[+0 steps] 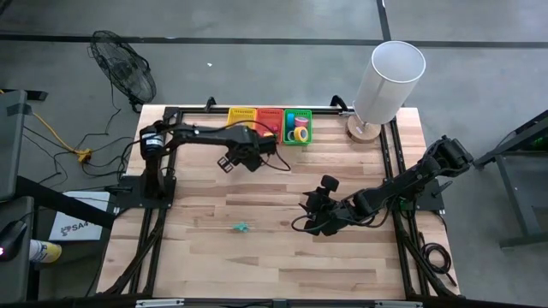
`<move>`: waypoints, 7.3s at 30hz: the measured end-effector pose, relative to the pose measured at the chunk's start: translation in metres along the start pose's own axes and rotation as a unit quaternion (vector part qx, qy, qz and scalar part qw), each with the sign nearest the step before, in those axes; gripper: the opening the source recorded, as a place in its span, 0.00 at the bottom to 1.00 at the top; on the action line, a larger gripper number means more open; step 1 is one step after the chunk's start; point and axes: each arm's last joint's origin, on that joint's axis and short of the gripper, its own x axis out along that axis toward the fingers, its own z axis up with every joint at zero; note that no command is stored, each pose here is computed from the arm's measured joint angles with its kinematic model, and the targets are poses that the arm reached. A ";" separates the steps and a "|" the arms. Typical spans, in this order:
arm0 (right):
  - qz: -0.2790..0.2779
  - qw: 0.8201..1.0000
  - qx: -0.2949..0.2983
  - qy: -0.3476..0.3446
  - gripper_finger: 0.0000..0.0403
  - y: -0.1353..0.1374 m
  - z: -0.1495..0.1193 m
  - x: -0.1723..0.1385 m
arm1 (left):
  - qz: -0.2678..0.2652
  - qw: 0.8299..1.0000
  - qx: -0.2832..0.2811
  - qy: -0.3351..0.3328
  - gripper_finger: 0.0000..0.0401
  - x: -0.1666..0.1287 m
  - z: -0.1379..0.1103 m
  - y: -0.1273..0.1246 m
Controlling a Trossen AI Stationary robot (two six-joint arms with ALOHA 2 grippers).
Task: Pick and place Stapler, Stapler remover, tape
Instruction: Put the gray staple remover into the yellow basket, then put the light blue staple remover into the yellow basket
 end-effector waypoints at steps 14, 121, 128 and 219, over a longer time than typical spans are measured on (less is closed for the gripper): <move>-0.001 1.000 -0.002 0.002 0.41 0.000 0.000 0.000 | 0.041 0.994 -0.003 0.098 0.38 0.003 -0.015 0.006; 0.028 0.998 0.023 0.044 0.41 0.000 -0.006 -0.001 | -0.144 0.945 -0.250 -0.154 0.54 -0.047 -0.012 -0.065; 0.021 0.998 0.031 0.053 0.41 0.001 -0.010 -0.003 | -0.146 0.943 -0.258 -0.151 0.54 -0.040 0.023 -0.103; 0.065 0.994 0.081 0.031 0.41 0.015 -0.009 -0.013 | -0.046 0.872 -0.372 -0.315 0.09 -0.055 0.114 -0.196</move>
